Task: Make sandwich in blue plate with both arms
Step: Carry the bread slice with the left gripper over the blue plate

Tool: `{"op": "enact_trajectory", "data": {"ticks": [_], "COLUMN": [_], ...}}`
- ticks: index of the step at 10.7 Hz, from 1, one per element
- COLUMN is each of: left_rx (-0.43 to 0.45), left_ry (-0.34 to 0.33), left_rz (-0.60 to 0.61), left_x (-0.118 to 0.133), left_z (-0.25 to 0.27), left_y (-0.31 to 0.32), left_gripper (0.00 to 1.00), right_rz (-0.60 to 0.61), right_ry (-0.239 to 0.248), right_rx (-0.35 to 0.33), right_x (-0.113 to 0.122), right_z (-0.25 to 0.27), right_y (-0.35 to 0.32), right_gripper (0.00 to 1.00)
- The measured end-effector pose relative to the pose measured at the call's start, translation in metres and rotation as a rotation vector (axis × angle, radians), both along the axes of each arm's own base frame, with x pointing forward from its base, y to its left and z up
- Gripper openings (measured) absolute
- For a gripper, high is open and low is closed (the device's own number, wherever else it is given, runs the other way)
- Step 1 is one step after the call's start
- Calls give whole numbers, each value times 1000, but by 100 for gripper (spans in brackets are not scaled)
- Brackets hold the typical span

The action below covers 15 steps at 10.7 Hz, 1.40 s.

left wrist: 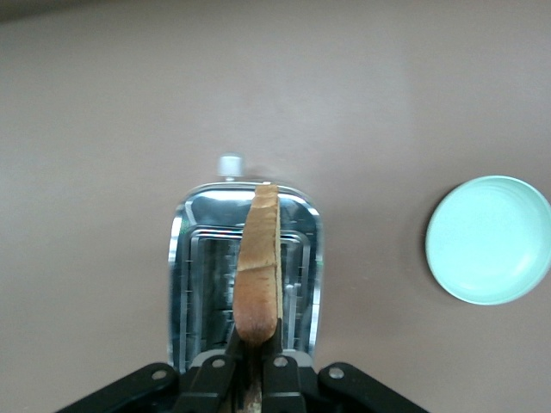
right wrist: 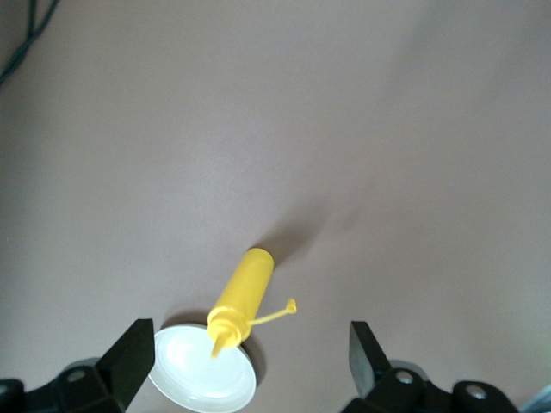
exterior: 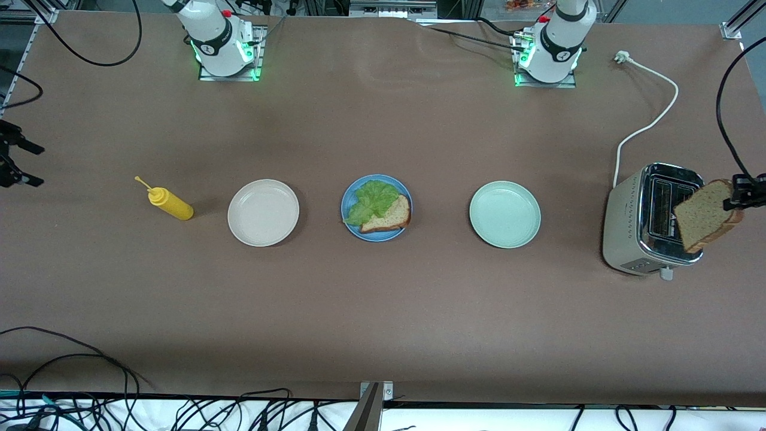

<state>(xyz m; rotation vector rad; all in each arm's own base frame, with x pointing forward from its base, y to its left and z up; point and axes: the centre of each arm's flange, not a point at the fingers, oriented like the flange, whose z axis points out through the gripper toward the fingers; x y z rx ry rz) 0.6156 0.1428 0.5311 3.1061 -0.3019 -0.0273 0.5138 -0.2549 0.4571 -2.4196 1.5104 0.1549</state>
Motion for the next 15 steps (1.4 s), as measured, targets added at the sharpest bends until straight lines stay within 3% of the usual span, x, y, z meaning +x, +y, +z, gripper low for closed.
{"op": "enact_trajectory", "data": {"ticks": [4,6,10,13,15], "left_rx": [-79,-120,-171,-193,-204], "left_ry": [11,31,107,152,218], "left_rz": [-64,-83,16,75,136], "left_x": [9,16,11,-9,-20], "left_z": [-5,-17,-28,-27,-45], "left_y": [-55,-95,-255,-346,-390], "left_gripper": [9,9,9,9,9], "right_rz": [78,121,396,541,621], "right_ry": [-1,-12,3,-13,-25], "right_rx": [-46,-82,-279,-300,-304], "right_x": [-32,-37,4,16,17], "right_z": [84,124,161,161,162], "right_y": [5,15,137,208,244], "right_gripper": [100,100,100,100,100]}}
